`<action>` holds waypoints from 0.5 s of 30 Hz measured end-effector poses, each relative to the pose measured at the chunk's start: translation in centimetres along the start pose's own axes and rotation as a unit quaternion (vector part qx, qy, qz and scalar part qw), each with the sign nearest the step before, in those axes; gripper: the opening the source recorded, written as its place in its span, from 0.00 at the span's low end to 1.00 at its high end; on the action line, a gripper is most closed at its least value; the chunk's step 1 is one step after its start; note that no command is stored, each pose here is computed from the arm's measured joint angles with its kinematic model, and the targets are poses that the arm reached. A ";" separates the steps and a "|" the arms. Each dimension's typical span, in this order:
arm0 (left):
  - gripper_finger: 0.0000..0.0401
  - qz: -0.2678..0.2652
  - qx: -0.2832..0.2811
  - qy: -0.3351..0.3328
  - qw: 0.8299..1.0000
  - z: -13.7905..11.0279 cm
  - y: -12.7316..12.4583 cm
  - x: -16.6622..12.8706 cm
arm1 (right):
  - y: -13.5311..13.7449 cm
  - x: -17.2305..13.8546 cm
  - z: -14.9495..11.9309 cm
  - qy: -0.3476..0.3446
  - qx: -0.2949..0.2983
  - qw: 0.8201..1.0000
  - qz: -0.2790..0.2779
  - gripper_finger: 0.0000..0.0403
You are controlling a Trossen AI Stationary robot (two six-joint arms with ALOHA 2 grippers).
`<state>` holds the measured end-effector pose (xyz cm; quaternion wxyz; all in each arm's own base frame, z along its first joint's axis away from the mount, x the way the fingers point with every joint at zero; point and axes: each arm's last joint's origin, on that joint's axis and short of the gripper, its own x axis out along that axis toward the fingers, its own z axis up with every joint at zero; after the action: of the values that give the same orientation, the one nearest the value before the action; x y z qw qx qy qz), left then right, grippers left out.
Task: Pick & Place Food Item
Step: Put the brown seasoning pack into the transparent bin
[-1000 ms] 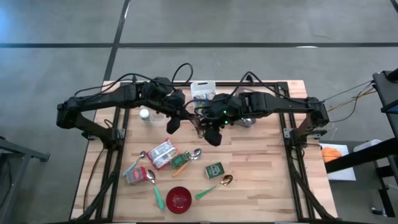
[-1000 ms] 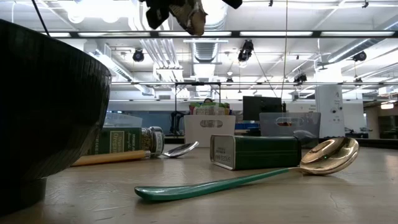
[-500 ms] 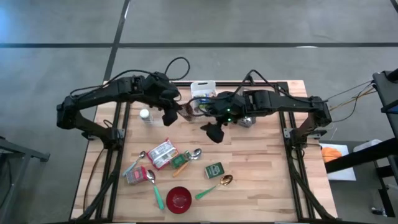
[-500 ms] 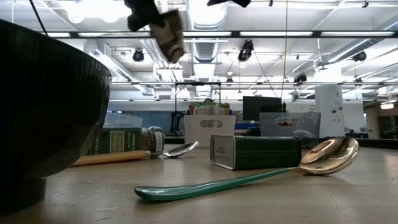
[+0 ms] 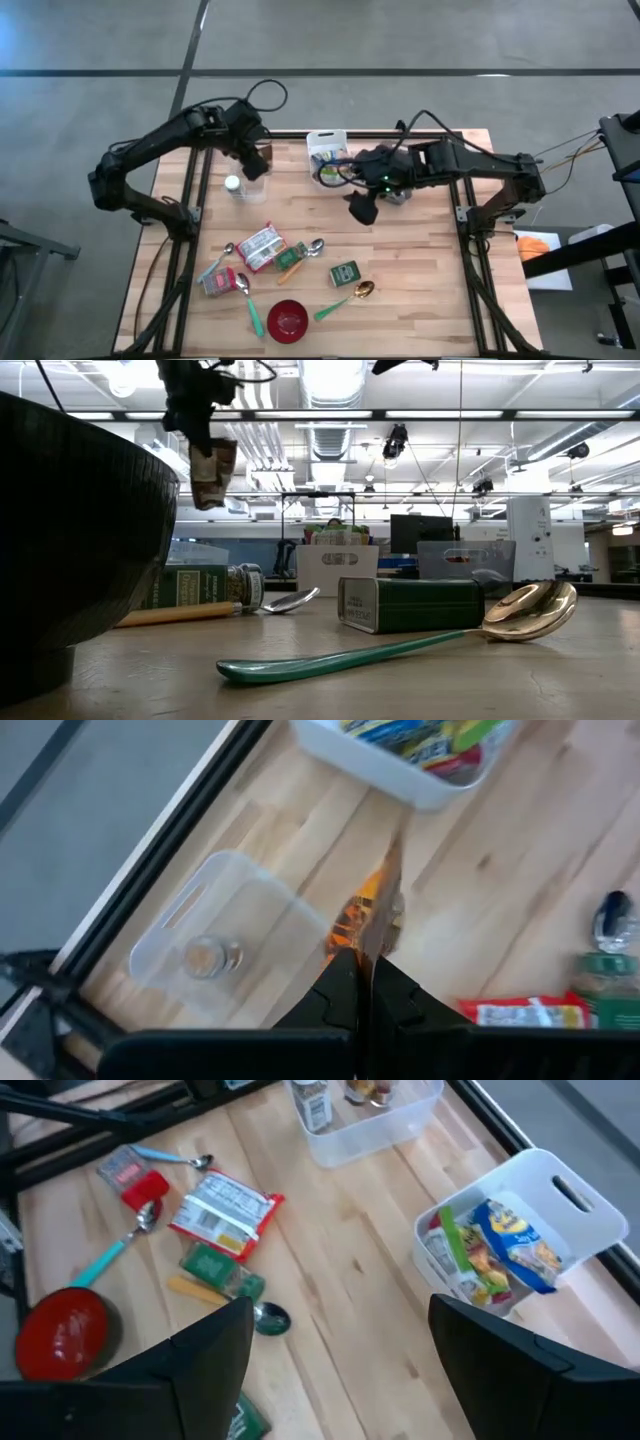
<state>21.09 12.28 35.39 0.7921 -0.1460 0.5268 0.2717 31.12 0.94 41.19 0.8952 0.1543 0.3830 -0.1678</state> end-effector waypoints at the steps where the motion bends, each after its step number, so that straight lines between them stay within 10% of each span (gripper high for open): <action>1: 0.00 0.002 -0.004 0.005 1.000 -0.2 0.2 0.2 | 0.1 0.0 -0.1 0.001 -0.002 1.000 -0.004 0.74; 15: 0.00 -0.001 -0.051 0.076 0.996 -3.5 0.1 4.7 | 0.8 -0.1 -0.9 0.014 -0.019 1.000 -0.006 0.74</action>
<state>19.80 11.92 29.67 0.7413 -0.2067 0.5710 0.2858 30.86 2.03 40.77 0.8914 0.1377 0.3994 -0.1640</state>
